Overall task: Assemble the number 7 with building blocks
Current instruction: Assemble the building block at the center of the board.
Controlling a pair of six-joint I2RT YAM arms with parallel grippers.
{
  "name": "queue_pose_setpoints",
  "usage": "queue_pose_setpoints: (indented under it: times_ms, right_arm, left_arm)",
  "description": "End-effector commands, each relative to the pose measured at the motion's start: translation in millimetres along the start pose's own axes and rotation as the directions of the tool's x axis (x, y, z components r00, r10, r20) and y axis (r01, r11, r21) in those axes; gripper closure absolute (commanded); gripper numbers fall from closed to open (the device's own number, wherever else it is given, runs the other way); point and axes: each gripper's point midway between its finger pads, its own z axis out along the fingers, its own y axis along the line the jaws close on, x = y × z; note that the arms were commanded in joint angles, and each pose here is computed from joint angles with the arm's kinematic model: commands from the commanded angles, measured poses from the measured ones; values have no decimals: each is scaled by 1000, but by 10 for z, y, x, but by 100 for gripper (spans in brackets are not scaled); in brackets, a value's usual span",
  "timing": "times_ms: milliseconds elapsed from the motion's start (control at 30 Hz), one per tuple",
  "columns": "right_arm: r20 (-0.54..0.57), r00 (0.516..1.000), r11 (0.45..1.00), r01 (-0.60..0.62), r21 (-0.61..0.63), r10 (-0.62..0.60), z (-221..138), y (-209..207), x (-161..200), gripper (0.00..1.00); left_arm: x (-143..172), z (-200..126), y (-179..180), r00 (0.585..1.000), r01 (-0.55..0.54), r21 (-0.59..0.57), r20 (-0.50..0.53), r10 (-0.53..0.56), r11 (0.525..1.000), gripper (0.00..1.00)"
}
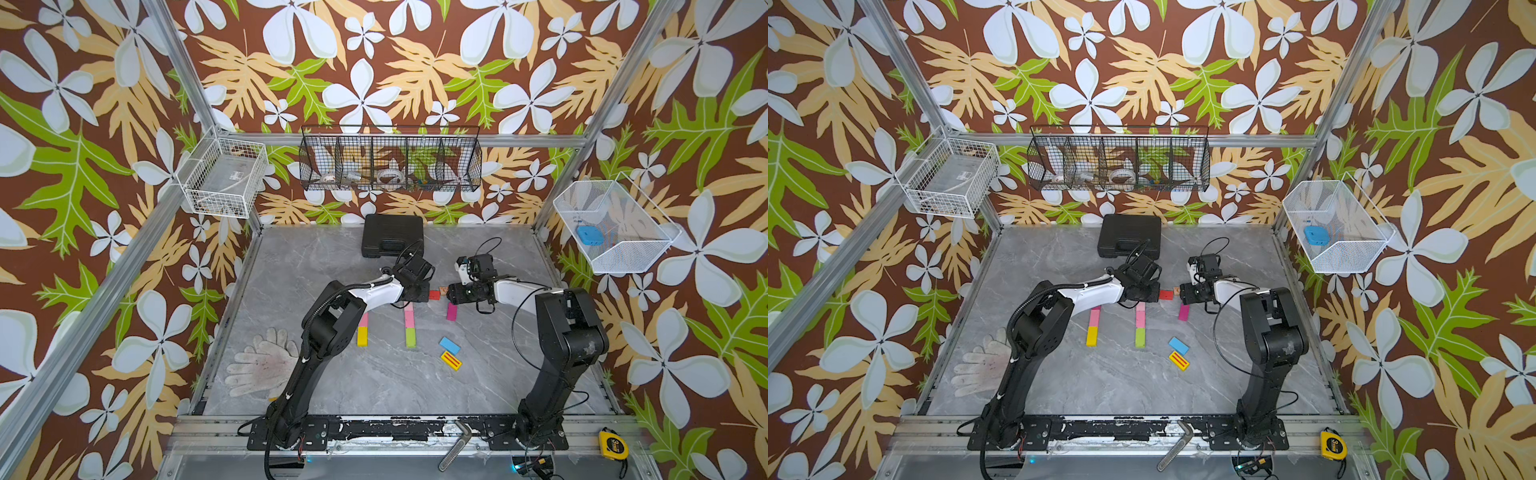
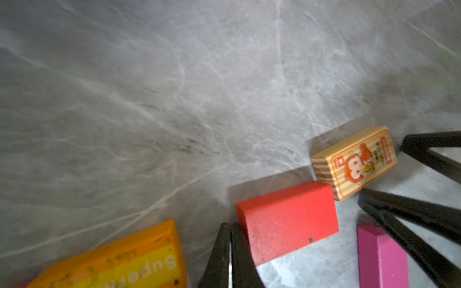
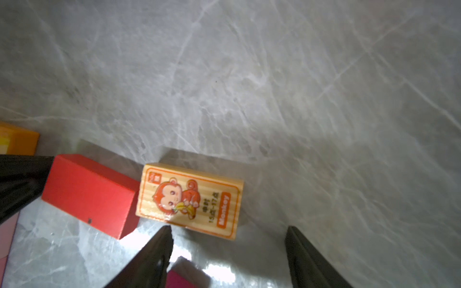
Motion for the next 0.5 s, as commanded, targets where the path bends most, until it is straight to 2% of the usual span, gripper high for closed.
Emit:
queue_pose_setpoints:
  times_ms: [0, 233, 467]
  right_arm:
    - [-11, 1000, 1000, -6, -30, 6, -75, 62, 33, 28]
    - [40, 999, 998, 11, -62, -8, -216, 125, -271, 33]
    - [2, 1000, 999, 12, -43, -12, 47, 60, -466, 57]
  left_arm:
    - [-20, -29, 25, 1000, -10, -11, 5, 10, 1000, 92]
    - [-14, -26, 35, 1000, -5, -12, 4, 5, 1000, 92]
    - [-8, -33, 40, 1000, -4, -9, 6, 4, 1000, 92]
